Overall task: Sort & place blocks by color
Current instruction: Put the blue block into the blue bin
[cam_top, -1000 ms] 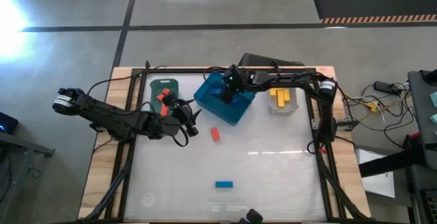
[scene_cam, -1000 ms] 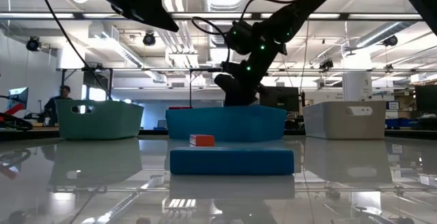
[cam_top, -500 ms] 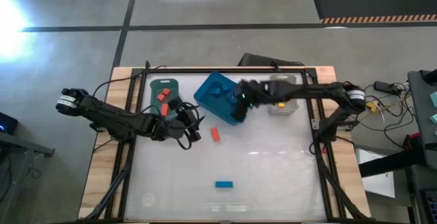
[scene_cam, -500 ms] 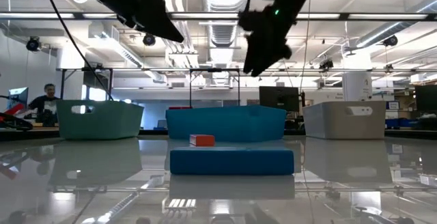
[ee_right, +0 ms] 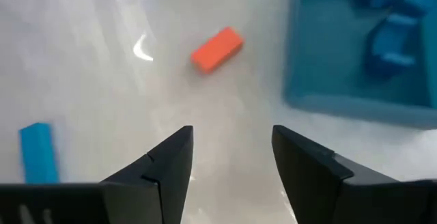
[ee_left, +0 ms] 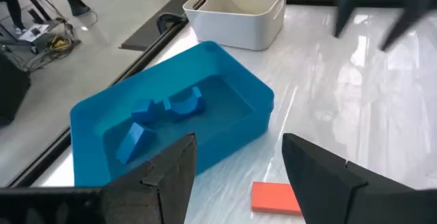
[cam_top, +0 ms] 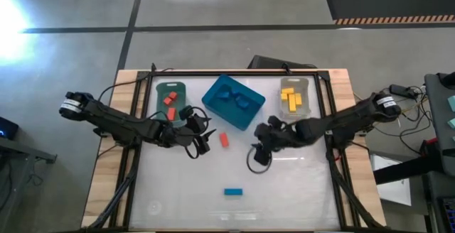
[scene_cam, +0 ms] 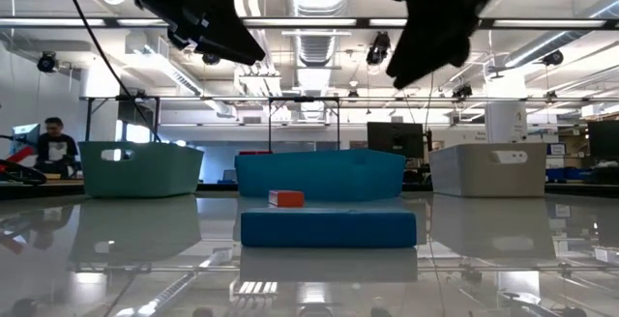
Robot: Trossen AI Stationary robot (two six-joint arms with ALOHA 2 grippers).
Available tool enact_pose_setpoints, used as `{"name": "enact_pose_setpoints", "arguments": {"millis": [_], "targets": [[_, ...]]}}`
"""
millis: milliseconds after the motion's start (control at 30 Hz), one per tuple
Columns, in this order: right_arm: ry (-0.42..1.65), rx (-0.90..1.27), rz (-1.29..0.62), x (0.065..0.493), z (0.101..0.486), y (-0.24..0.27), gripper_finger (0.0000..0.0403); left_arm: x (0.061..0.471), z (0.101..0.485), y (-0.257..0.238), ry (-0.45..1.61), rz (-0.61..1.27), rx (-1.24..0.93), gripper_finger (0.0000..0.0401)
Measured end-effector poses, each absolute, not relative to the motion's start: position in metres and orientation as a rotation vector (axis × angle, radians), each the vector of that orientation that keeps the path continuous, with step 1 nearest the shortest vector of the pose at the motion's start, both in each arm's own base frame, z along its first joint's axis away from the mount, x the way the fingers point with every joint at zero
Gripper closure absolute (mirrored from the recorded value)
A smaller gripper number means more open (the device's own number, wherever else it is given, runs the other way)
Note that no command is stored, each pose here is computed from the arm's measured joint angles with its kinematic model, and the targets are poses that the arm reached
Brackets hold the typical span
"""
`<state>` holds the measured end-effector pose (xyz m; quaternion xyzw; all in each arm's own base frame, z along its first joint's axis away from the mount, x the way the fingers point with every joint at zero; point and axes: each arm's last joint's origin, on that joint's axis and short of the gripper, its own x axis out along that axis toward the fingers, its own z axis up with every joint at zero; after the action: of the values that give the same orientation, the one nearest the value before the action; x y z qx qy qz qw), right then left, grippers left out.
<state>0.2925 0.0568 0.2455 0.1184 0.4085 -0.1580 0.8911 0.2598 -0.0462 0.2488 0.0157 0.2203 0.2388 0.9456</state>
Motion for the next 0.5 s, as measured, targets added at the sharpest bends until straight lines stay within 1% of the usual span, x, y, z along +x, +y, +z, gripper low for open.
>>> {"name": "enact_pose_setpoints", "arguments": {"millis": [133,267,367,500], "targets": [[0.802,0.294,-0.310,0.285,0.223,0.072,0.0211,0.262,0.244,-0.047,0.452,0.499,-0.008,0.0201],[0.764,0.392,-0.307,0.280,0.203,0.080,0.0211,0.265,0.239,-0.048,0.463,0.507,-0.026,0.0201],[0.807,0.460,-0.310,0.274,0.191,0.086,0.0211,0.267,0.237,-0.048,0.468,0.507,-0.024,0.0201],[0.848,0.514,-0.281,0.269,0.183,0.099,0.0211,0.267,0.237,-0.048,0.461,0.506,-0.029,0.0201]]}}
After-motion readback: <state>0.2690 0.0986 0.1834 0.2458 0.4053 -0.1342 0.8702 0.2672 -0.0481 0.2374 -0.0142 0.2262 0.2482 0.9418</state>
